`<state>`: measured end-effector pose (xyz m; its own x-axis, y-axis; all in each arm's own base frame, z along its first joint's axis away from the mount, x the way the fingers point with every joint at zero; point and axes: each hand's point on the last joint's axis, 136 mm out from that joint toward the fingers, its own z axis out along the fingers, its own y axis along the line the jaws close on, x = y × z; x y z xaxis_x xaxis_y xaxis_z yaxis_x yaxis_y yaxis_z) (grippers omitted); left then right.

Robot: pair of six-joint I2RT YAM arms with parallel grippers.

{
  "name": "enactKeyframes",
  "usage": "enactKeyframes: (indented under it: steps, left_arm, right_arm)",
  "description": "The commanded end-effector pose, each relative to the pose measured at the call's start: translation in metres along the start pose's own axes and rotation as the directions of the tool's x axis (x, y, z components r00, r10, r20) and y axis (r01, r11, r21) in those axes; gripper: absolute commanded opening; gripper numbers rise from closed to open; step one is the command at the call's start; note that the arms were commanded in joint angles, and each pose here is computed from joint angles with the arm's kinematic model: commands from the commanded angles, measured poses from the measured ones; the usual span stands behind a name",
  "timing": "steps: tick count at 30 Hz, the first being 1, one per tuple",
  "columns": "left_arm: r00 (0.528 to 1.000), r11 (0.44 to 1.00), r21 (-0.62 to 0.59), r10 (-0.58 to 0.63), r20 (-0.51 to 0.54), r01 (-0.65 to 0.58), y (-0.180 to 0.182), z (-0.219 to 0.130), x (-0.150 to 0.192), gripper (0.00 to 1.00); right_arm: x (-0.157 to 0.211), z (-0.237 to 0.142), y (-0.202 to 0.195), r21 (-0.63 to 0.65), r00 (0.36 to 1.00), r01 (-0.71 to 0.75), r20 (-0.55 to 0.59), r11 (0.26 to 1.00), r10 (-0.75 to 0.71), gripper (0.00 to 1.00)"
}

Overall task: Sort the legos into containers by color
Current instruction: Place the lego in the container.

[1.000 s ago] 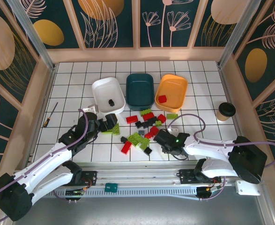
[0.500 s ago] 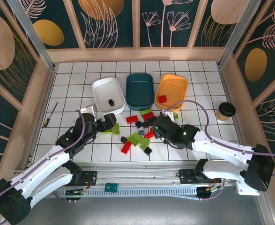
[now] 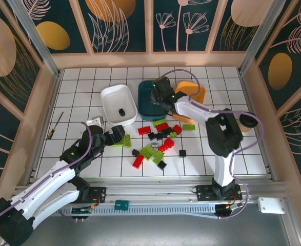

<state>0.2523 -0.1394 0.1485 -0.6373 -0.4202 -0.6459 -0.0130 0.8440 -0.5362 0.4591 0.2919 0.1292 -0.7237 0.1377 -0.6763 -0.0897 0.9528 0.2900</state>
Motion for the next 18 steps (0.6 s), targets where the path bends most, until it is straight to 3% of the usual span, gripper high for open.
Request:
enactKeyframes:
  steps: [1,4,6,11,18]
  left_arm:
    - [1.0,1.0,-0.016,-0.006,-0.029,0.005,0.007,0.003,0.01,0.99]
    - [0.999,1.0,-0.011,-0.001,-0.033,0.0,0.006,0.004,0.01,0.98]
    - [0.999,1.0,-0.006,0.001,-0.034,-0.001,0.005,0.005,0.01,0.99]
    - [0.999,1.0,-0.009,0.002,-0.046,-0.002,0.008,0.007,0.015,0.98]
    - [0.997,0.999,-0.045,0.009,-0.073,-0.013,0.022,0.012,0.028,0.99]
  right_arm:
    - [-0.007,0.019,-0.002,0.017,1.0,0.018,-0.023,1.0,-0.018,0.25]
    - [-0.011,0.028,-0.003,0.029,1.0,0.013,-0.025,0.999,-0.012,0.47]
    - [-0.014,0.026,-0.001,0.027,1.0,0.009,-0.022,1.0,-0.009,0.56]
    - [-0.013,-0.009,0.002,0.016,1.0,0.018,0.02,1.0,-0.019,0.62]
    - [0.059,-0.07,-0.018,0.021,0.999,0.045,-0.004,0.999,-0.045,0.65]
